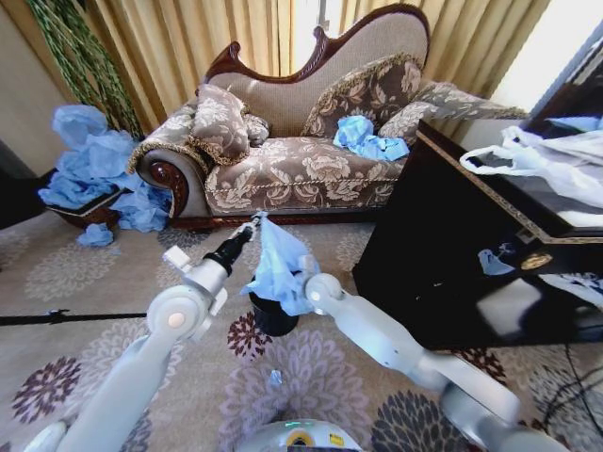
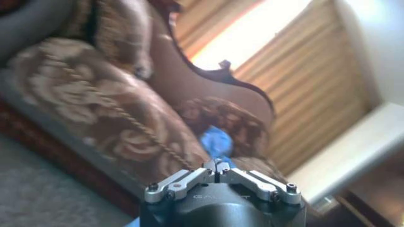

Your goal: Place a garbage bag over the trash bin.

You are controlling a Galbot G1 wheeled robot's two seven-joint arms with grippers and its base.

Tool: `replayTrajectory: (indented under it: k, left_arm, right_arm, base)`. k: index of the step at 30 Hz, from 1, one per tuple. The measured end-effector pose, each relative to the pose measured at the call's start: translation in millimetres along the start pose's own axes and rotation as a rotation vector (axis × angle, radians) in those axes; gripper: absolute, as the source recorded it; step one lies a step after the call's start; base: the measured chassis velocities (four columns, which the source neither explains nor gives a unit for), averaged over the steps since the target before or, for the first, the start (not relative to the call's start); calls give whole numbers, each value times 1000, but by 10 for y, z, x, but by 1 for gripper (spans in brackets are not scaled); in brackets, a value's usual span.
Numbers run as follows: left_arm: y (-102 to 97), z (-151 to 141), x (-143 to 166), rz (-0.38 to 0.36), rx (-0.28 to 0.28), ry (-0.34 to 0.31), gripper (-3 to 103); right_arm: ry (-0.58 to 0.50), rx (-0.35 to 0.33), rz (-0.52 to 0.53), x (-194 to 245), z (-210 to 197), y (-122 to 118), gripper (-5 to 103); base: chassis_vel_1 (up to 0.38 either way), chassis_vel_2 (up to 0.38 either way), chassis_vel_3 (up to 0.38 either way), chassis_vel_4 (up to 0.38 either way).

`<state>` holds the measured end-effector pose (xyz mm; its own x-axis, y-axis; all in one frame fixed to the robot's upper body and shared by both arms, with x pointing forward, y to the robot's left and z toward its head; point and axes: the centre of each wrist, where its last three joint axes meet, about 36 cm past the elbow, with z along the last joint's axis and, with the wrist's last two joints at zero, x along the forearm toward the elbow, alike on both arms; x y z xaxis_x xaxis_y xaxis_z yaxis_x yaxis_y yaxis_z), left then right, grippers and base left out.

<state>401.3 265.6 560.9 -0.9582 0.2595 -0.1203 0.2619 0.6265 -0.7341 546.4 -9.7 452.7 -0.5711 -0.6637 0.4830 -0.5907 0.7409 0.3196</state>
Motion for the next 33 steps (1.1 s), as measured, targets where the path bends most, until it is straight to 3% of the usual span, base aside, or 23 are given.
replayTrajectory:
  k: [3, 8, 25, 29, 30, 33]
  left_arm:
    - [219, 90, -112, -99, 53, -35, 0]
    - [434, 211, -228, -208, 97, -86, 0]
    - [968, 517, -224, -366, 158, -135, 0]
    - [1101, 603, -229, -411, 164, -138, 0]
    - [1172, 648, -234, -435, 161, -138, 0]
    - [1235, 708, -234, -459, 158, -134, 0]
  right_arm:
    - [46, 16, 26, -127, 22, -9, 0]
    - [75, 32, 54, -326, -66, 1, 0]
    - [219, 70, 95, -916, 71, 153, 0]
    - [249, 88, 112, -1051, 164, 81, 0]
    - [268, 86, 142, -1092, 224, -96, 0]
    - [281, 82, 176, -1114, 282, -300, 0]
  base:
    - [0, 0, 0, 0]
    - [0, 0, 0, 0]
    - [0, 0, 0, 0]
    - [0, 0, 0, 0]
    - [0, 0, 0, 0]
    - [0, 0, 0, 0]
